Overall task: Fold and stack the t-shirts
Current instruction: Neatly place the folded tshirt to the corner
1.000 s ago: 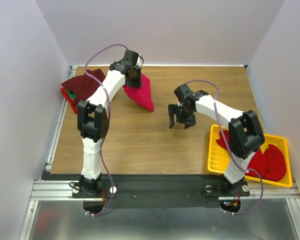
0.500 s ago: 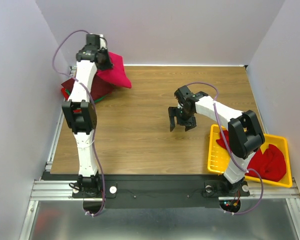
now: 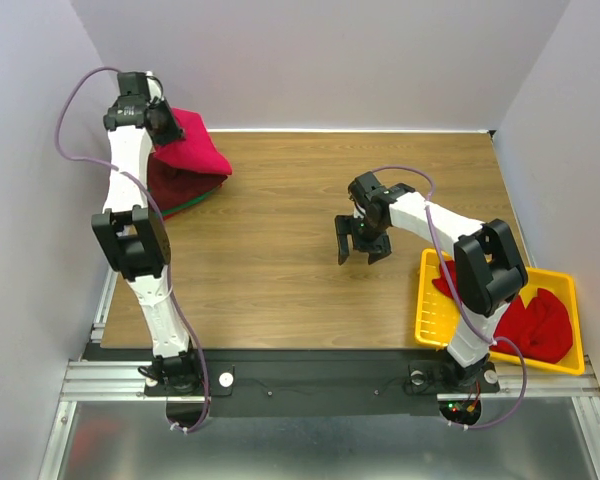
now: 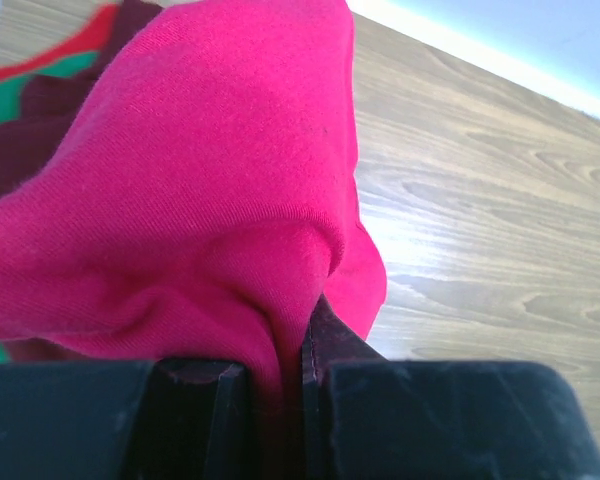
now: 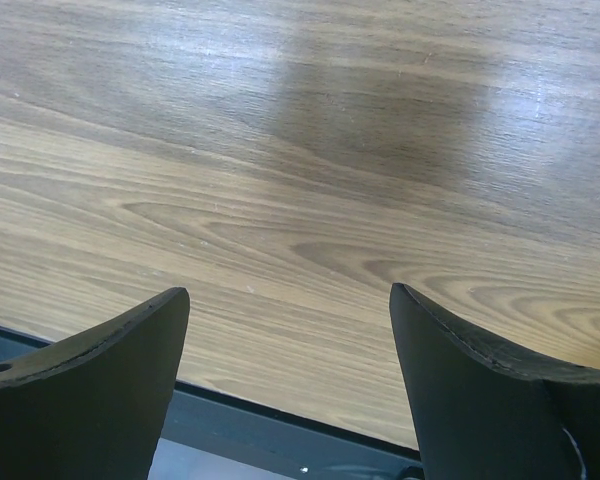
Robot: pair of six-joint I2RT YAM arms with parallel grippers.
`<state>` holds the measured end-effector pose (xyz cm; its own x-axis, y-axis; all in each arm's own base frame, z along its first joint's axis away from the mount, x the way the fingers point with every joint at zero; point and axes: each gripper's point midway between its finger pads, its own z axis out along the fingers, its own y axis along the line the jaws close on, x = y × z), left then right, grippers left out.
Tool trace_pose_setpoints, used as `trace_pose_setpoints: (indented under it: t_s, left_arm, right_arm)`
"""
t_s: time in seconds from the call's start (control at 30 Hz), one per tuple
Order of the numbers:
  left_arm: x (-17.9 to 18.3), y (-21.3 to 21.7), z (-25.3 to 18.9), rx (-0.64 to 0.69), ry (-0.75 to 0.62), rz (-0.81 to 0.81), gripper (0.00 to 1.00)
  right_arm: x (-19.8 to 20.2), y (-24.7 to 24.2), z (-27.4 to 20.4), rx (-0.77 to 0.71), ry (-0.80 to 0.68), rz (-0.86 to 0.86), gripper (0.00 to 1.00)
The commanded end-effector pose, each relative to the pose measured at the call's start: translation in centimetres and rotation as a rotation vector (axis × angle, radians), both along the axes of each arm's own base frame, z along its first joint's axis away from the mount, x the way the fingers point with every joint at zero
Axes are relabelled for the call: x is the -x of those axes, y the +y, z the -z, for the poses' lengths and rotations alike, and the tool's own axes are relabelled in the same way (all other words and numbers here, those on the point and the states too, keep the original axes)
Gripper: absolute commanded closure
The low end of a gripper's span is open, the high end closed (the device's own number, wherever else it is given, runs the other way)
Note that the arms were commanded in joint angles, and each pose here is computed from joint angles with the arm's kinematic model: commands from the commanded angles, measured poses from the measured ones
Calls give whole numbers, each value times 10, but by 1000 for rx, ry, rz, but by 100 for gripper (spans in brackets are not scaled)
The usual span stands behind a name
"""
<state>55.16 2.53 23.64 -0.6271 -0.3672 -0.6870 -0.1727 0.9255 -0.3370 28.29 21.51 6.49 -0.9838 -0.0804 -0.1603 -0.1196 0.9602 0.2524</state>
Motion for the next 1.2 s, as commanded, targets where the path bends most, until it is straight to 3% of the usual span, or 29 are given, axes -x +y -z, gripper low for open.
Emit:
trace_pose_setpoints:
  t_s: [0.0,0.17,0.4,0.53,0.77,0.83,0.87,0.9,0.93,0.97,1.0,1.17]
  left_arm:
    - [10,20,-69,-49,-171,-9,100]
    - [16,40,-52,-64,-135,-44,100]
    - [25,51,12,-57,-9,-54,100]
    - [40,71,59,-82,115,-144,100]
    - [49,96,87,-129,179,-250,100]
    - [46,97,88,-129,171,-256,88]
    - [45,97,86,-131,167,-262,76]
    - [45,98,82,-131,159,-273,36]
    - [45,99,79,-131,151,-280,14]
    - [45,100,76,-131,147,-288,5]
    - [46,104,68,-140,134,-326,1]
    - [66,109,31,-153,80,-412,1]
  right_arm:
    - [0,3,-2,-14,2,-20,13]
    - [0,4,-3,-17,-2,-21,13]
    - [1,5,-2,-23,3,-23,13]
    - [1,5,-3,-24,4,-23,13]
    - [1,5,-4,-27,2,-24,13]
    - [1,5,-4,-28,0,-25,13]
    - [1,5,-5,-28,-1,-25,13]
    - [0,6,-5,-29,-2,-24,13]
    - [0,5,-7,-30,-7,-23,13]
    - [-1,5,-8,-28,-13,-20,13]
    - [-2,5,-10,-30,-20,-18,13]
    - [-10,4,-23,-24,-73,10,13]
